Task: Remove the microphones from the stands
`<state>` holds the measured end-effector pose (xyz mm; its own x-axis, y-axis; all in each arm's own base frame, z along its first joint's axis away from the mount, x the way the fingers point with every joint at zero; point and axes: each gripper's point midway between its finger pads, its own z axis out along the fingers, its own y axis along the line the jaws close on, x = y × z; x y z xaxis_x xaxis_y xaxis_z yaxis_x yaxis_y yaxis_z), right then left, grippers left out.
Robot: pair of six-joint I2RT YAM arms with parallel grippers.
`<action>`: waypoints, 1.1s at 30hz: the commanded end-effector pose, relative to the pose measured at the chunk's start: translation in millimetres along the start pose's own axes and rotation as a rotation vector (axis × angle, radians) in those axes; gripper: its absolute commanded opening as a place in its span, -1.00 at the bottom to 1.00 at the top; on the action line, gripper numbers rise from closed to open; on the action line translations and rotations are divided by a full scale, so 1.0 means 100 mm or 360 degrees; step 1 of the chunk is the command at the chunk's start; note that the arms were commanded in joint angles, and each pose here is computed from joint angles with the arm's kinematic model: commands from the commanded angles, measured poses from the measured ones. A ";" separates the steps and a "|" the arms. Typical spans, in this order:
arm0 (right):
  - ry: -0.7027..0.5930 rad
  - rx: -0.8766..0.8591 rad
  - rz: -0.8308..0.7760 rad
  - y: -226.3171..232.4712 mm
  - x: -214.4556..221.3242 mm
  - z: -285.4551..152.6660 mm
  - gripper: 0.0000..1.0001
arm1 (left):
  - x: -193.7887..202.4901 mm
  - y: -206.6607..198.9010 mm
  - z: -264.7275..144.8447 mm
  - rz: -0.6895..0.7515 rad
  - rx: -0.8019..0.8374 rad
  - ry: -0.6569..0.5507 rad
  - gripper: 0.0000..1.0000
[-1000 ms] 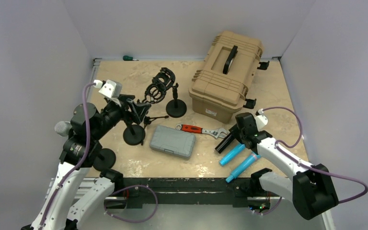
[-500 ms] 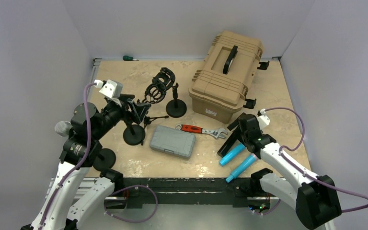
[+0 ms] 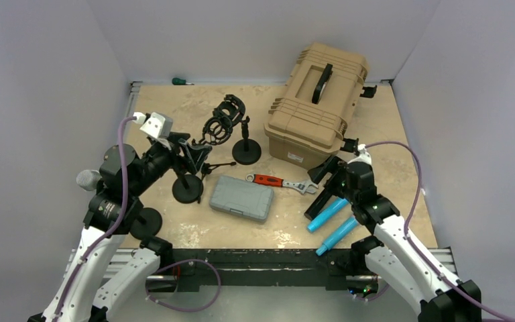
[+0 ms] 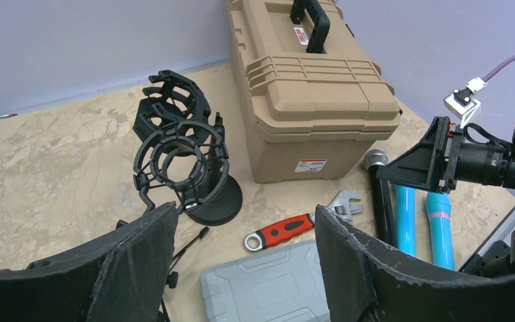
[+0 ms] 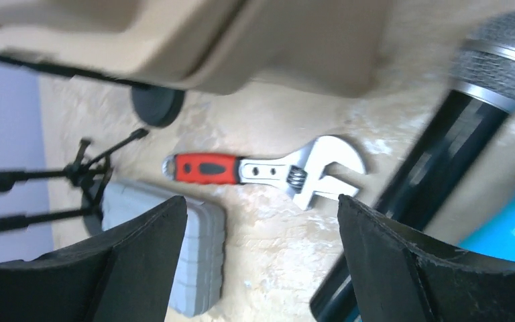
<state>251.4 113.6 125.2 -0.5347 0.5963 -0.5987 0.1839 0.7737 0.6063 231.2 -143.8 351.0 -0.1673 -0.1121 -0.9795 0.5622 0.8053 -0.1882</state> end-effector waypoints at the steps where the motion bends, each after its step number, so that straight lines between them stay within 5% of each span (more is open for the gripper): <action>1: 0.0132 -0.0486 -0.0236 0.52 0.11 -0.07 0.65 | -0.12 -0.03 -0.02 0.0056 0.0017 -0.0073 0.44; 9: 0.0177 -0.0971 -0.0385 0.99 0.21 -0.37 0.73 | -0.31 -0.24 -0.33 -0.0123 0.0061 -0.0051 0.45; 17: 0.0193 -0.1320 -0.0536 1.40 0.33 -0.69 0.74 | -0.49 -0.04 -1.08 -0.0145 -0.0318 -0.0073 0.46; 33: 0.0318 -0.1540 -0.0552 1.87 0.78 -0.86 0.73 | -0.25 0.39 -2.25 -0.0076 -0.0903 -0.0141 0.46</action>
<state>166.2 279.2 203.2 -0.6342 0.1954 -0.7481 -0.6551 0.3781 0.6542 89.1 -1.6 404.7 -0.0670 -0.2035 -0.9768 0.1301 0.9688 -0.2108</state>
